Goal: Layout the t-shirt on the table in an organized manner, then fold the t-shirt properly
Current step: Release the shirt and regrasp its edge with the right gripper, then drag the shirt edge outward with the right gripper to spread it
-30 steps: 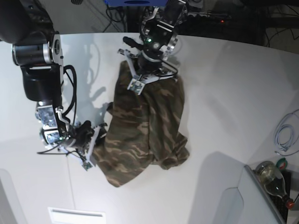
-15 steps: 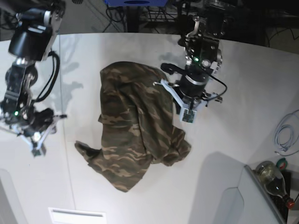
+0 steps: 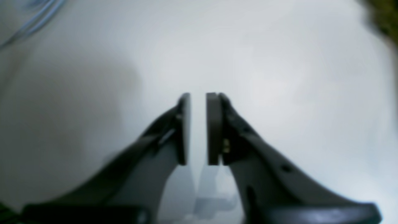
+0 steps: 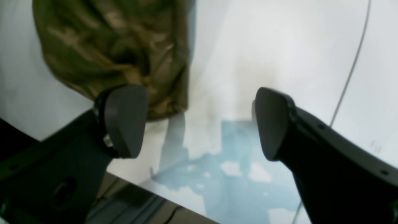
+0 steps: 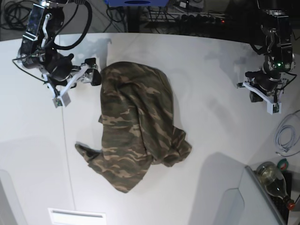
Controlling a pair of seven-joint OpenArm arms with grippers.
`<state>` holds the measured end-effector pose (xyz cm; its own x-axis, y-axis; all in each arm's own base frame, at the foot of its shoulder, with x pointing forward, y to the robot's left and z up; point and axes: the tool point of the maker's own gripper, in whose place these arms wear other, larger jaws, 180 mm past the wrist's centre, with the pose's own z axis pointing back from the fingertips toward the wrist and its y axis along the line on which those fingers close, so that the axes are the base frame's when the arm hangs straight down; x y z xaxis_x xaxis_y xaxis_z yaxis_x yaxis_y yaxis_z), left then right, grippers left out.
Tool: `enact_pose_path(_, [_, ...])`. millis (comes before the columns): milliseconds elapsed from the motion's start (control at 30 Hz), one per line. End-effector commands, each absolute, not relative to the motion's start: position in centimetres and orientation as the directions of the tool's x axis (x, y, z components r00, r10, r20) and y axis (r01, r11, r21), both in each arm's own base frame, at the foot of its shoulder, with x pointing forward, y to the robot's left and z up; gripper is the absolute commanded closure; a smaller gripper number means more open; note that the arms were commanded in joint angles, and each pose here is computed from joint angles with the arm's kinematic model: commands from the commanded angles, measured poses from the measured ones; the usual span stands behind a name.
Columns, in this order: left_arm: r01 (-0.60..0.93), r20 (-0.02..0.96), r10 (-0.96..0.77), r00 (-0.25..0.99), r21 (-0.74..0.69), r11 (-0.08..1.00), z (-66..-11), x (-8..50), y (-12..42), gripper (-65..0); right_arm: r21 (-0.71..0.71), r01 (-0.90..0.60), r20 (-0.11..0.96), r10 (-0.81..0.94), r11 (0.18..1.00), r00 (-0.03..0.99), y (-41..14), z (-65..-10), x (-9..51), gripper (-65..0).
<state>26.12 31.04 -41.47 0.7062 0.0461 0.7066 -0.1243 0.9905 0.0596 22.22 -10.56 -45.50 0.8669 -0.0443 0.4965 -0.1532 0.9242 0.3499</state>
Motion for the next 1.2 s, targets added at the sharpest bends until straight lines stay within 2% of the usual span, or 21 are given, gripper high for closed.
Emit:
enact_pose_path(0, [-0.106,0.731,0.044,0.681,0.039,0.994,-40.7,26.7,30.7,-11.4,0.379,-0.157,0.501,-0.059,0.912,0.863,-9.8,-45.6,22.7,-50.9])
enact_pose_path(167, [-0.104,0.713,0.045,0.700,0.040,0.994,-41.3,25.4,30.6,-9.1,0.447,-0.184,0.447,-0.041,0.875,0.893,-6.9,-47.8,23.0,-50.9])
enact_pose_path(300, [-0.109,0.713,0.050,0.699,0.038,0.993,-41.3,25.3,30.7,-8.4,0.463,-0.264,0.443,0.037,0.846,0.896,-4.1,-47.9,22.4,-50.9])
enact_pose_path(367, [-0.108,0.708,0.050,0.705,0.037,0.993,-41.5,25.0,30.6,-8.2,0.467,-0.282,0.443,0.055,0.838,0.895,-3.4,-47.9,22.2,-48.6])
enact_pose_path(433, [-0.106,0.704,0.048,0.708,0.038,0.994,-41.6,24.6,30.5,-8.2,0.464,-0.282,0.443,0.056,0.840,0.895,-3.5,-47.9,22.1,-35.7])
enact_pose_path(533, [-0.081,0.717,0.031,0.696,0.036,0.996,-41.1,25.0,29.6,-8.2,0.411,-0.302,0.475,0.080,0.861,0.876,-5.4,-47.0,22.2,-1.5])
enact_pose_path(567, [-0.066,0.719,0.021,0.695,0.035,0.997,-41.0,25.2,29.1,-8.2,0.388,-0.312,0.497,0.089,0.867,0.863,-5.9,-46.3,22.4,0.0])
enact_pose_path(633, [-0.013,0.719,-0.008,0.695,0.024,1.000,-41.1,25.7,27.2,-8.2,0.337,-0.336,0.540,0.111,0.880,0.834,-6.9,-44.6,22.3,-2.3])
enact_pose_path(700, [0.028,0.715,-0.029,0.698,0.013,1.000,-41.4,25.9,25.7,-8.2,0.262,-0.367,0.575,0.161,0.892,0.802,-8.4,-42.6,22.3,0.0])
enact_pose_path(867, [0.146,0.695,-0.085,0.714,-0.029,0.989,-43.0,27.1,20.9,-8.2,0.129,-0.408,0.635,0.240,0.904,0.734,-10.2,-38.0,22.5,-0.3])
enact_pose_path(1000, [0.235,0.676,-0.125,0.726,-0.073,0.969,-44.4,27.7,16.6,-8.2,0.078,-0.349,0.664,0.213,0.934,0.717,-12.7,-36.4,23.2,-0.3])
enact_pose_path(1167, [0.194,0.669,-0.097,0.737,-0.072,0.978,-44.9,27.9,17.8,-8.2,0.029,-0.217,0.669,0.142,0.976,0.730,-17.7,-35.9,23.3,-0.3])
